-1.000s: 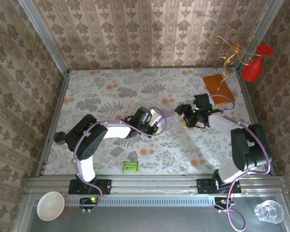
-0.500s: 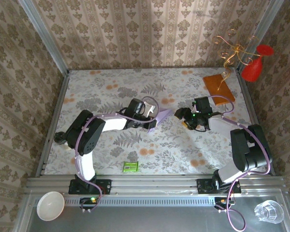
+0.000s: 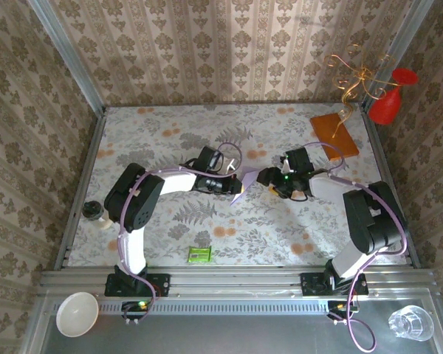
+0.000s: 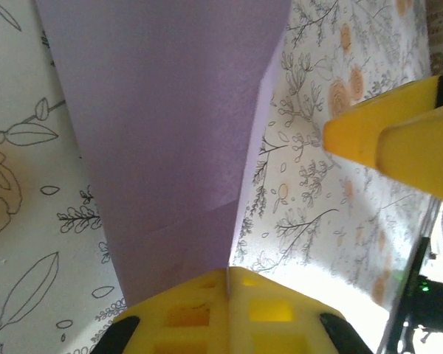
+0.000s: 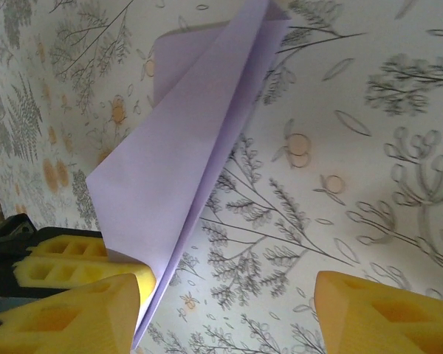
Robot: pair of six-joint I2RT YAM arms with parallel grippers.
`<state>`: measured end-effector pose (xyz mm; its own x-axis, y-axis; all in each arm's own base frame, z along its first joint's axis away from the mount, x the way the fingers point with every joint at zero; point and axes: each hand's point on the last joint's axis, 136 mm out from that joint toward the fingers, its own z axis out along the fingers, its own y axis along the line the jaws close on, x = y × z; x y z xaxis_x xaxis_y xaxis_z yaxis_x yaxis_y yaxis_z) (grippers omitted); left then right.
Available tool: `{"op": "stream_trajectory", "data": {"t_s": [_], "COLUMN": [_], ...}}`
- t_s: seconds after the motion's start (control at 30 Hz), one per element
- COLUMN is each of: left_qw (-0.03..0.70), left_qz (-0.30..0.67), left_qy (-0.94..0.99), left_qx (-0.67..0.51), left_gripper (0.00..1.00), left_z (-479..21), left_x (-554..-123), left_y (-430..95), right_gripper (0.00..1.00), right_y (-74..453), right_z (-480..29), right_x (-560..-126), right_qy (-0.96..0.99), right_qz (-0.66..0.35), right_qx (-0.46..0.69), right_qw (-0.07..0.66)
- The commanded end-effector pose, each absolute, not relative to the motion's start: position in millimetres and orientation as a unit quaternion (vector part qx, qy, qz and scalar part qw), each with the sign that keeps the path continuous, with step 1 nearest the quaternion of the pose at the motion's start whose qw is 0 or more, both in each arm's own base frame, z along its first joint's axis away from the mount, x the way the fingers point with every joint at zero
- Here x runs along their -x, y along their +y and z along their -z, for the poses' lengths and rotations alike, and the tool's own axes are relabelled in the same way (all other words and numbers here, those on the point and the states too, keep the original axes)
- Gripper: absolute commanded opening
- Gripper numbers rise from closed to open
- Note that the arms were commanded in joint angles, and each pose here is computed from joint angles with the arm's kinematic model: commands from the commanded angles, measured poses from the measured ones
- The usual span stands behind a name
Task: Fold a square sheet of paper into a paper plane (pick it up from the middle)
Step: Fold the wing for the fifth time at the center of the table.
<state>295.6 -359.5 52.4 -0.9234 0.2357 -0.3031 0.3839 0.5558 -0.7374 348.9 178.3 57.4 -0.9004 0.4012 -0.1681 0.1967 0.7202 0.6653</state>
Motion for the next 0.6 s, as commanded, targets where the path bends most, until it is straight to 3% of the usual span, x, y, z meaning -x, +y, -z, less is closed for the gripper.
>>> {"op": "stream_trajectory", "data": {"t_s": [0.0, 0.57], "left_qw": [0.043, -0.005], "left_qz": [0.458, 0.477], "left_qy": [0.876, 0.871], "left_qx": [-0.145, -0.116], "left_gripper": [0.07, 0.07], "left_z": [-55, -52], "left_x": [-295, -294], "left_y": [-362, -368], "right_gripper": [0.65, 0.65], "right_y": [190, 201], "right_z": [-57, -40], "right_x": [-351, -363], "right_qy": [0.921, 0.927], "right_qz": [-0.337, -0.331], "right_qx": [-0.133, -0.128], "right_qw": [0.143, 0.124]}}
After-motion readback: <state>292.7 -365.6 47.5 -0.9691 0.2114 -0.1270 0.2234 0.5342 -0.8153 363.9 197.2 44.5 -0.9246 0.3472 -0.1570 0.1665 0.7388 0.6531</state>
